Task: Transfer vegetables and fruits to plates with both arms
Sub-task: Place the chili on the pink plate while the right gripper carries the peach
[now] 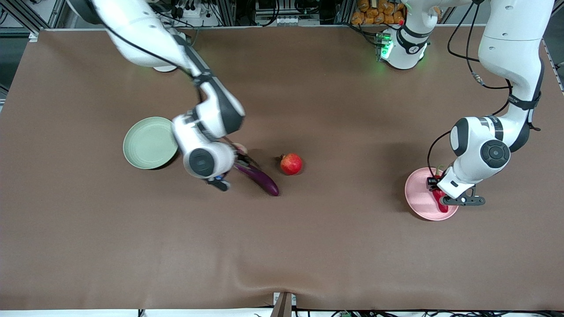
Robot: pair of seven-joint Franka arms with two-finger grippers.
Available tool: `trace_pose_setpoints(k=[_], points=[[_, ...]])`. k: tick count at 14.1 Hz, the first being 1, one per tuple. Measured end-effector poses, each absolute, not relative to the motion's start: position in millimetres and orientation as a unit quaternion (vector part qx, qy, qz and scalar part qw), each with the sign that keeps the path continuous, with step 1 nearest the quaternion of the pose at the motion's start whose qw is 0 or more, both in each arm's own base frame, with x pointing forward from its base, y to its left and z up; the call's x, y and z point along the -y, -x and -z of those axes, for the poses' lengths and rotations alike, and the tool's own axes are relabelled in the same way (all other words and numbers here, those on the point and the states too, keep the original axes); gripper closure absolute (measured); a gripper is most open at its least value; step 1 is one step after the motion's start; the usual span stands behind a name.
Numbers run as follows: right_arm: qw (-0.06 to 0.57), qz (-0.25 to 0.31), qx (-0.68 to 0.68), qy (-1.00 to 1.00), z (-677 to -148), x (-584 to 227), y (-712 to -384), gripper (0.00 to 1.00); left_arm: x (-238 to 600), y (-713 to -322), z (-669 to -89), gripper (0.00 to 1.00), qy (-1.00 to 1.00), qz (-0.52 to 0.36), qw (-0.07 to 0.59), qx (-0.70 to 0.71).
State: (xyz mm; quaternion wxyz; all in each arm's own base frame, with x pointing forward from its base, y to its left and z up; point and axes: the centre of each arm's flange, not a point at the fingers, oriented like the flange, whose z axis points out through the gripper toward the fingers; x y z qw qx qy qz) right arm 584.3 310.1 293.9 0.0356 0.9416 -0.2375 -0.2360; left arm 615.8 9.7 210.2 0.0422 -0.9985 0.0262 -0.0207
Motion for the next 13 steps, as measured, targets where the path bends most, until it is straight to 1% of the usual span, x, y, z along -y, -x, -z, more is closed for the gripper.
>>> trace_pose_setpoints(k=[1, 2, 3, 5, 8, 10, 12, 13], points=[[0.034, 0.258, 0.215, -0.941, -312, -279, -589, 0.32, -6, -619, -219, 0.22, 0.998, 0.029, 0.042, -0.029], [0.029, 0.277, 0.195, -0.94, -327, -247, -593, 0.32, 1, -622, -230, 0.1, 0.998, 0.039, 0.041, -0.034], [0.023, 0.29, 0.175, -0.941, -338, -215, -594, 0.32, 12, -626, -241, 0.01, 0.997, 0.05, 0.041, -0.042], [0.015, 0.289, 0.124, -0.949, -337, -147, -591, 0.32, 43, -632, -264, 0.0, 0.996, 0.069, 0.037, -0.046], [-0.025, 0.268, 0.066, -0.961, -292, -57, -565, 0.32, 100, -642, -302, 0.0, 0.998, 0.057, 0.028, 0.001], [-0.03, 0.273, 0.052, -0.96, -261, -26, -540, 0.32, 149, -644, -328, 0.0, 0.998, 0.05, 0.023, 0.033], [-0.032, 0.285, 0.036, -0.957, -244, -9, -523, 0.32, 202, -637, -344, 0.0, 0.997, 0.053, 0.018, 0.061], [-0.035, 0.282, 0.026, -0.958, -239, 2, -517, 0.32, 227, -631, -348, 0.0, 0.996, 0.054, 0.015, 0.074]])
